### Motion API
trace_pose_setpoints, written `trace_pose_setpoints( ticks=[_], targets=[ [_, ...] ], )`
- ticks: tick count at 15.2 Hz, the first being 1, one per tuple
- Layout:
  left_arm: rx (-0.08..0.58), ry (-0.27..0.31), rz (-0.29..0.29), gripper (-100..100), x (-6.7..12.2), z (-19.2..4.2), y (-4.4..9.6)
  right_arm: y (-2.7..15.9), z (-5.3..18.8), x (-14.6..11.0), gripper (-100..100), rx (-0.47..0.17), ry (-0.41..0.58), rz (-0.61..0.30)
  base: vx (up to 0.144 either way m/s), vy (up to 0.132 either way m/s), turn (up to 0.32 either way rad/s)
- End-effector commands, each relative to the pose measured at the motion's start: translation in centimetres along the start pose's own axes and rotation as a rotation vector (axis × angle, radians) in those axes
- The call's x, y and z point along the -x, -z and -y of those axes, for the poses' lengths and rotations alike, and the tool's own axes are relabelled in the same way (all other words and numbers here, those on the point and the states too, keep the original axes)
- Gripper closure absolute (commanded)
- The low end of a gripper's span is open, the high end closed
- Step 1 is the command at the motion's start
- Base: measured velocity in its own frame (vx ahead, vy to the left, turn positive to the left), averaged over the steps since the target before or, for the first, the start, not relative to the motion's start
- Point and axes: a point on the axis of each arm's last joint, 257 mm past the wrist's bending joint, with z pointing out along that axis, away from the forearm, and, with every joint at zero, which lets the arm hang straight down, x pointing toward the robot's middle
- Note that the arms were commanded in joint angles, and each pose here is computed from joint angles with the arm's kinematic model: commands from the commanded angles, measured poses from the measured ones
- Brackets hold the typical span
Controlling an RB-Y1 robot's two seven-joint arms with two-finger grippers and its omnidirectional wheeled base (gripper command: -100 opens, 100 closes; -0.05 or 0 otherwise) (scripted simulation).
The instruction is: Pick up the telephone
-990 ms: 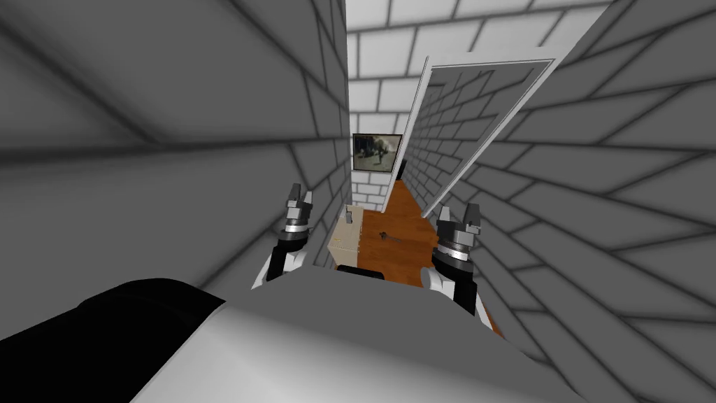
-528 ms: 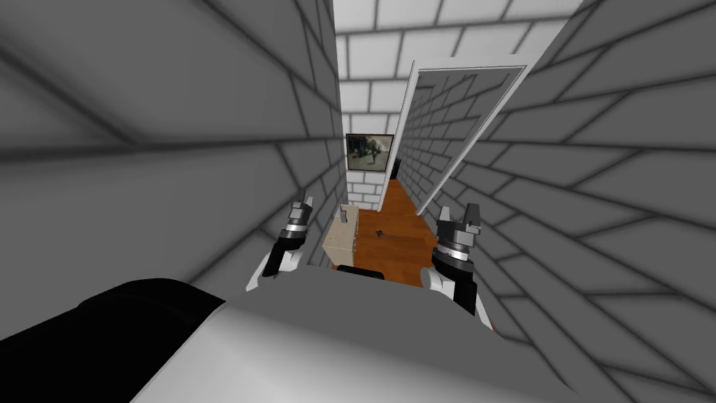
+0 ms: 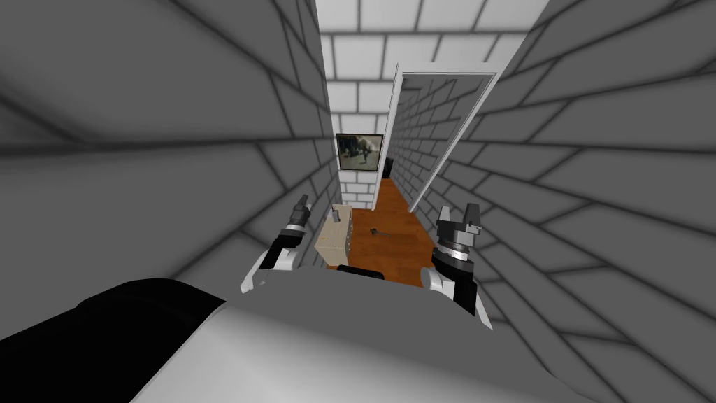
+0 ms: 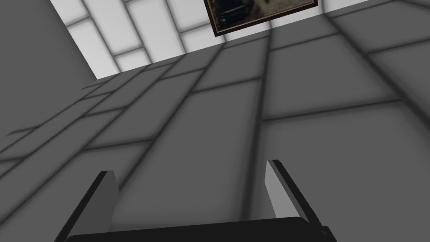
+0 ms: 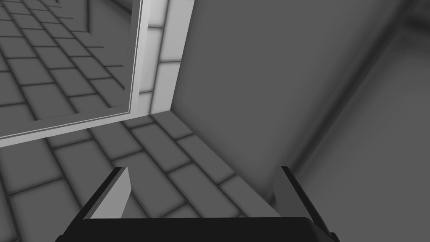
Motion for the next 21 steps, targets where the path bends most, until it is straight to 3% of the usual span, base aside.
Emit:
trace_pose_setpoints(
  ticks=[1, 3, 6, 9, 10, 12, 13, 15, 16, 18, 19, 21],
  targets=[
    [0.079, -0.014, 0.001, -100, 1.2, -2.9, 0.2, 0.0, 0.0, 0.0, 0, 0.0, 0.0, 0.0, -0.002, -0.08, -0.106],
    [0.097, -0.014, -0.002, -100, 1.1, -3.3, 0.2, 0.0, 0.0, 0.0, 0, 0.0, 0.0, 0.0, 0.006, -0.063, -0.086],
    [0.221, -0.034, 0.012, -100, 3.5, -7.7, 0.9, 0.0, 0.0, 0.0, 0, 0.0, 0.0, 0.0, 0.016, -0.084, -0.156],
    [0.256, -0.033, 0.006, -100, 3.3, -8.6, 1.1, 0.0, 0.0, 0.0, 0, 0.0, 0.0, 0.0, 0.006, -0.066, -0.044],
    [0.316, -0.04, 0.018, -100, 4.8, -10.7, 1.6, 0.0, 0.0, 0.0, 0, 0.0, 0.0, 0.0, -0.004, -0.038, -0.082],
    [0.339, -0.039, 0.014, -100, 4.7, -11.3, 1.8, 0.0, 0.0, 0.0, 0, 0.0, 0.0, 0.0, -0.003, -0.041, -0.054],
    [0.394, -0.045, 0.03, -100, 6.2, -13.2, 2.5, 0.0, 0.0, 0.0, 0, 0.0, 0.0, 0.0, -0.003, -0.04, -0.049],
    [0.423, -0.043, 0.025, -100, 6.1, -13.9, 2.7, 0.0, 0.0, 0.0, 0, 0.0, 0.0, 0.0, -0.004, -0.046, -0.062],
    [0.471, -0.047, 0.045, -100, 7.8, -15.5, 3.4, 0.0, 0.0, 0.0, 0, 0.0, 0.0, 0.0, -0.007, -0.056, -0.092],
    [0.508, -0.044, 0.039, -100, 7.6, -16.3, 3.9, 0.0, 0.0, 0.0, 0, 0.0, 0.0, 0.0, 0.003, -0.059, -0.138],
    [0.556, -0.045, 0.061, -100, 9.4, -17.9, 4.7, 0.0, 0.0, 0.0, 0, 0.0, 0.0, 0.0, 0.031, -0.093, -0.191],
    [0.586, -0.042, 0.056, -100, 9.2, -18.6, 5.1, 0.0, 0.0, 0.0, 0, 0.0, 0.0, 0.0, 0.108, -0.095, -0.22]
  ],
)
